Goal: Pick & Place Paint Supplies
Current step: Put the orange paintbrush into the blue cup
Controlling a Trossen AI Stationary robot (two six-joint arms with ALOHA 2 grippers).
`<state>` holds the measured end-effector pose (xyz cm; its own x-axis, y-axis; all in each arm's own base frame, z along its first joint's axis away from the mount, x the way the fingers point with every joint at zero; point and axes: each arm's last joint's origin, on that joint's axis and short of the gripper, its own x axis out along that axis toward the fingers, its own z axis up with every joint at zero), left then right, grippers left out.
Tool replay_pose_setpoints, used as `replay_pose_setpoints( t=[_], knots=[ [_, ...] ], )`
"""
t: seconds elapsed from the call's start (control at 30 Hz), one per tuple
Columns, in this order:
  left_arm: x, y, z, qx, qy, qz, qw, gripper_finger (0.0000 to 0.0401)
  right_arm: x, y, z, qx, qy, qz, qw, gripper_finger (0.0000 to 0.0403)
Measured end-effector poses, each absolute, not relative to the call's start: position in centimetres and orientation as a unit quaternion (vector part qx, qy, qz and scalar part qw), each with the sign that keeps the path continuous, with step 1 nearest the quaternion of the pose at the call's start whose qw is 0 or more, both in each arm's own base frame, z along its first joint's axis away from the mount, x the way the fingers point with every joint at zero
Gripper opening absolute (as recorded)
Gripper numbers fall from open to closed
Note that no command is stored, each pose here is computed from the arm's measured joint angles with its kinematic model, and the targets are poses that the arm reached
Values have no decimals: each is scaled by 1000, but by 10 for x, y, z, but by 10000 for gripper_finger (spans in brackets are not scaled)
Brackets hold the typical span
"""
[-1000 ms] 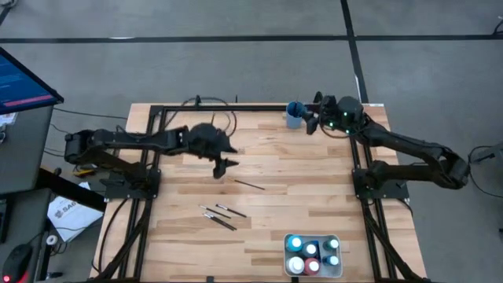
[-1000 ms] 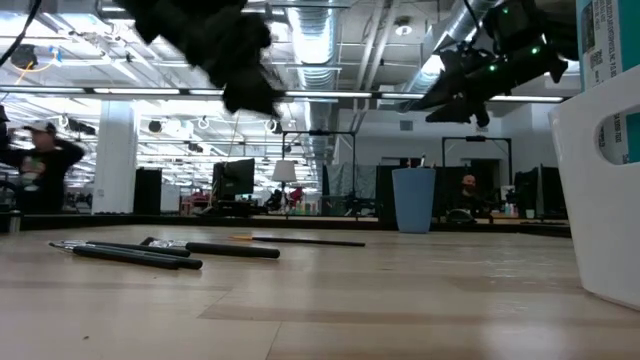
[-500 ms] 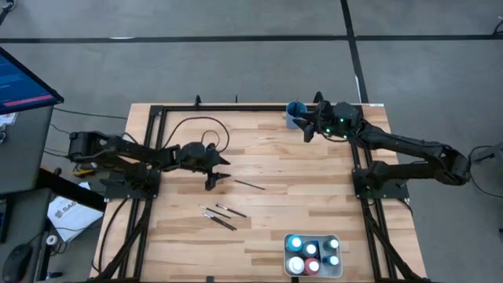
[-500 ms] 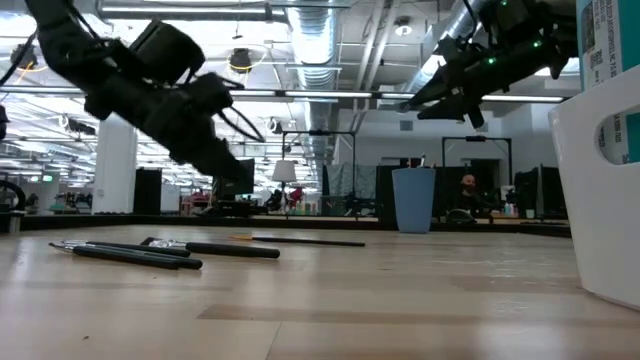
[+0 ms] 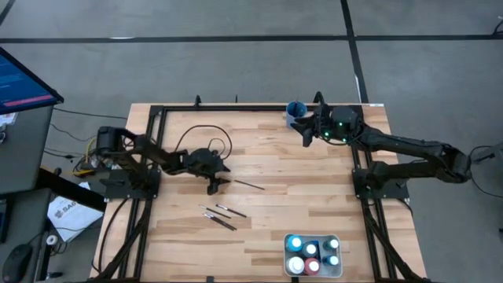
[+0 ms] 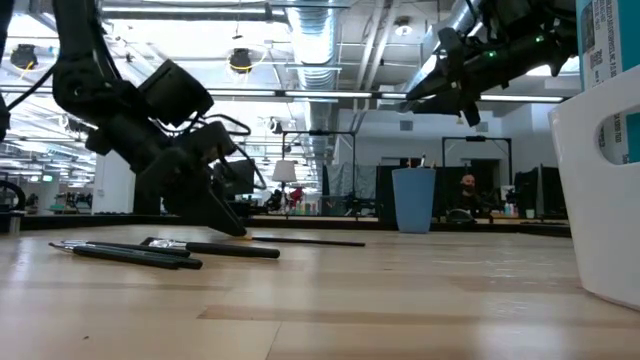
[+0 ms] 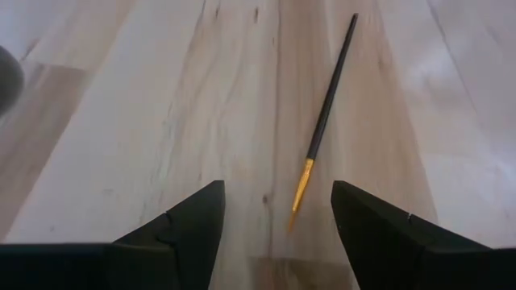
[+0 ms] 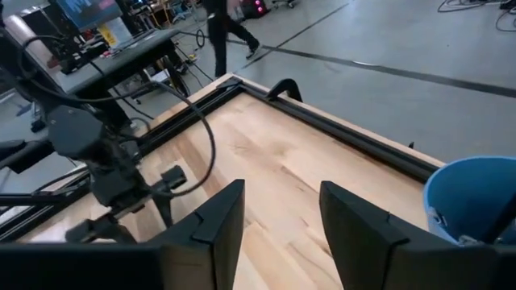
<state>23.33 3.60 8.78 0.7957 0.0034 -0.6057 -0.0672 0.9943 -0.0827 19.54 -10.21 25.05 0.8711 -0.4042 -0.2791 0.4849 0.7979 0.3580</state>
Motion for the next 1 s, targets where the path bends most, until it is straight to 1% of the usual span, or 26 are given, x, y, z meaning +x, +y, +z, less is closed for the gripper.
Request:
replay_pose_setpoints(
  t=[0.1,0.17,0.27,0.43,0.53,0.63,0.7,0.87,1.0],
  knots=[
    [235,36,85,-47,315,18,948,220,197,-100,251,221,94,-231,943,148],
    [235,36,84,-25,315,11,949,217,197,-98,251,225,93,-228,943,146],
    [236,37,80,6,320,-3,947,199,199,-96,251,225,95,-221,944,142],
    [236,36,71,1,333,-22,943,134,200,-93,251,231,94,-215,944,134],
    [236,36,70,0,335,-24,942,88,200,-92,251,232,95,-213,944,132],
    [236,35,70,-4,335,-27,942,32,200,-92,251,233,95,-214,944,132],
    [236,35,70,-15,335,-27,942,9,200,-92,251,236,93,-214,943,132],
    [240,36,73,-43,335,-16,941,2,202,-87,251,234,96,-203,946,131],
    [250,37,87,-61,328,-7,942,1,205,-82,253,230,104,-191,949,131]
  ],
)
